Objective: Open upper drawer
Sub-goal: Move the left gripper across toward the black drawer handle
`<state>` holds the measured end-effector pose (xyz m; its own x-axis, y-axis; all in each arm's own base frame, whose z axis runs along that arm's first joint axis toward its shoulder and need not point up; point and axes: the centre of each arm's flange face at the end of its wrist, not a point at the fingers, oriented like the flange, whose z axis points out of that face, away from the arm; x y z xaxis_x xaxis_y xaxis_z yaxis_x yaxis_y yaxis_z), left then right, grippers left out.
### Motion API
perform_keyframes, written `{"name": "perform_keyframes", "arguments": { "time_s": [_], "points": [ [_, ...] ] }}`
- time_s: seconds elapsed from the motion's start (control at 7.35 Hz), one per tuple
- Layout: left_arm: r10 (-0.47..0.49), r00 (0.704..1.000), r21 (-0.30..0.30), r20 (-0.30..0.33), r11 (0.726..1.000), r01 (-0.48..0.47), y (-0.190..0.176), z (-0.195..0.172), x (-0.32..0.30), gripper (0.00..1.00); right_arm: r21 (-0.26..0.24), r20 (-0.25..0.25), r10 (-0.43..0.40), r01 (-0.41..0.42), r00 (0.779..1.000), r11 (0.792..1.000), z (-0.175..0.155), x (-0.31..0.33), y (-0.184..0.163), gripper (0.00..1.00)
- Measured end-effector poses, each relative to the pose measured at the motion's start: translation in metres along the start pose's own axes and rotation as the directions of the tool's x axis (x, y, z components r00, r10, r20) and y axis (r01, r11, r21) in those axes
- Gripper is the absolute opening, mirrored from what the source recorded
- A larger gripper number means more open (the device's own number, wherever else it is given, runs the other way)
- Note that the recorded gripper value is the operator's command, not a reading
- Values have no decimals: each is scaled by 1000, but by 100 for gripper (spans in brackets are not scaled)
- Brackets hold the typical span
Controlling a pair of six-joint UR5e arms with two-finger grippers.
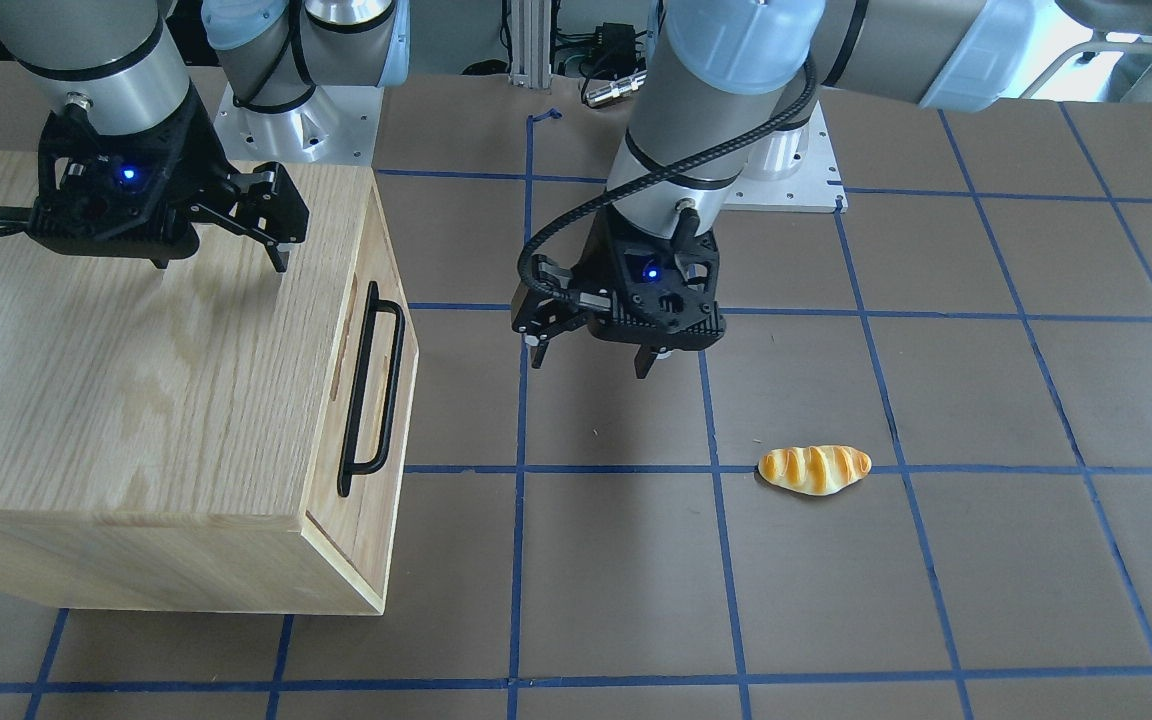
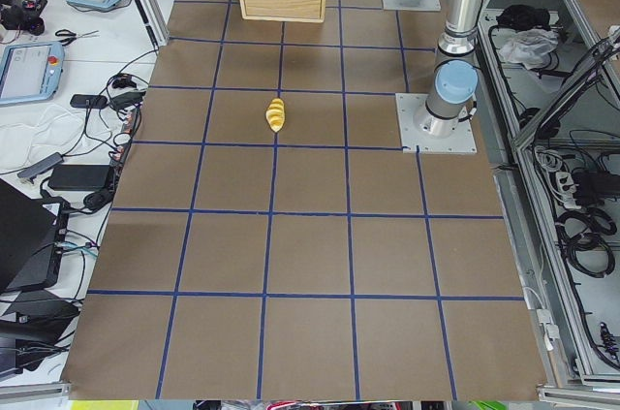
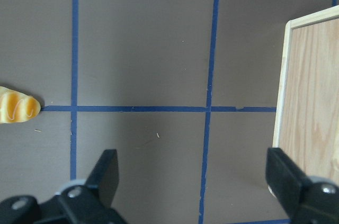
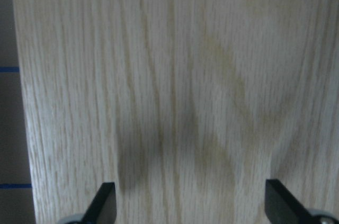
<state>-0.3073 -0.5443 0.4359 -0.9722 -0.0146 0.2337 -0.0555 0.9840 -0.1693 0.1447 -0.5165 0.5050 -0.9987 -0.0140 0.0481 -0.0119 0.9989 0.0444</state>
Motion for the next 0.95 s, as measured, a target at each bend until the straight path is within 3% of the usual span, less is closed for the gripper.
{"name": "perform_keyframes", "arguments": {
  "time_s": [0.95],
  "points": [
    [33, 996, -38, -86, 999, -36, 13, 51, 69, 100, -1, 0, 0, 0, 1000, 1000, 0, 0, 0, 100]
  ]
}}
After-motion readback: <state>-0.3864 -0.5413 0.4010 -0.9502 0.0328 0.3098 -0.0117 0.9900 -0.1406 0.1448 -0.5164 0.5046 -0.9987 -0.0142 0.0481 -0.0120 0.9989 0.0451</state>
